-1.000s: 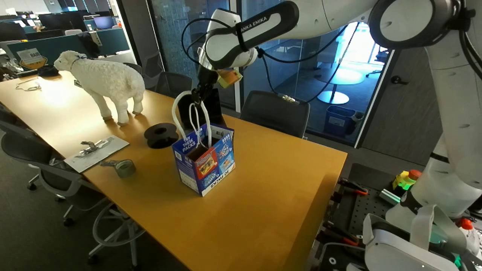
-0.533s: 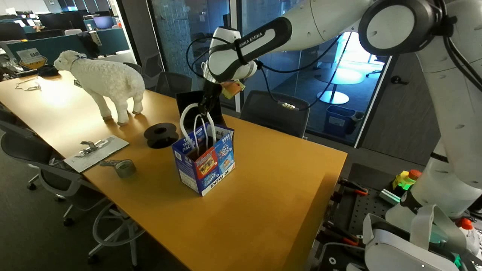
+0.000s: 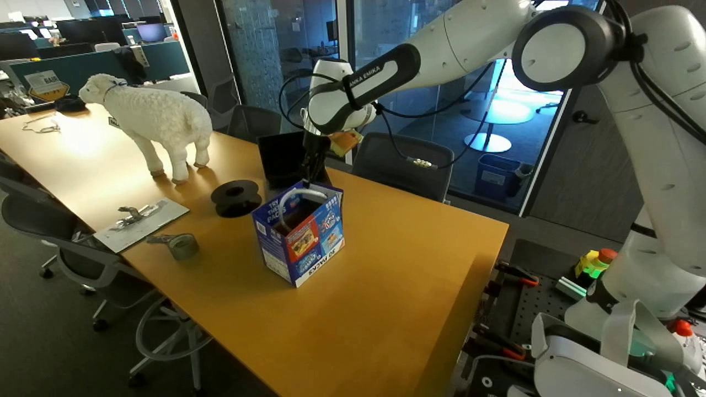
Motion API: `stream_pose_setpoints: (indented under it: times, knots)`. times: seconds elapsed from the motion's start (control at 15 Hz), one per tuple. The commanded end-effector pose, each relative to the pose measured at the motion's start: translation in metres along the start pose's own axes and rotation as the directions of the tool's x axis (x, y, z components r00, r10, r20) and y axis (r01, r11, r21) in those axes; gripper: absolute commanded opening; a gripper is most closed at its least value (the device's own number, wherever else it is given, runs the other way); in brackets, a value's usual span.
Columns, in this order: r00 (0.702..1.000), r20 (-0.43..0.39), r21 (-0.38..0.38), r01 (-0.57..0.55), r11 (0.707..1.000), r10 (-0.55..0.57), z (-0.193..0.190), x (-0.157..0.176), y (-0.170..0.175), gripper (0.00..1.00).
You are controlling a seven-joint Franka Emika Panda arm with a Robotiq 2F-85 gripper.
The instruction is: Pick up the ropes from the table and put them in the box
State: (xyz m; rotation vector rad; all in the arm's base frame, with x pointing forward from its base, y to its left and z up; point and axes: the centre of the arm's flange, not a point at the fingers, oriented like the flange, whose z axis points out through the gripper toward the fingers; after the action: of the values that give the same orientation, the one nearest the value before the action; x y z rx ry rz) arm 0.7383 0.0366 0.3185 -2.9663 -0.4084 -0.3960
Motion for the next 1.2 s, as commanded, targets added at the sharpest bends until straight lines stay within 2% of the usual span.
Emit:
stream_pose_setpoints:
  times: [0.0, 0.13, 0.27, 0.53, 0.73, 1.0, 1.13]
  knots:
    - [0.999, 0.034, -0.045, 0.007, 0.999, -0.005, -0.012, 0.001, 0.004, 0.68]
    - [0.998, 0.056, -0.063, 0.014, 0.998, -0.011, -0.021, -0.005, 0.007, 0.84]
    - [0.994, 0.110, -0.103, 0.033, 0.994, -0.022, -0.039, -0.016, 0.008, 0.99]
    - [0.973, 0.226, -0.136, 0.077, 0.988, -0.045, -0.095, -0.054, 0.011, 1.00]
    - [0.956, 0.291, -0.161, 0.071, 0.984, -0.022, -0.142, -0.093, 0.010, 1.00]
    - [0.941, 0.337, -0.194, 0.049, 0.980, 0.020, -0.191, -0.152, 0.000, 1.00]
    - [0.942, 0.334, -0.203, 0.030, 0.979, 0.041, -0.207, -0.182, -0.012, 1.00]
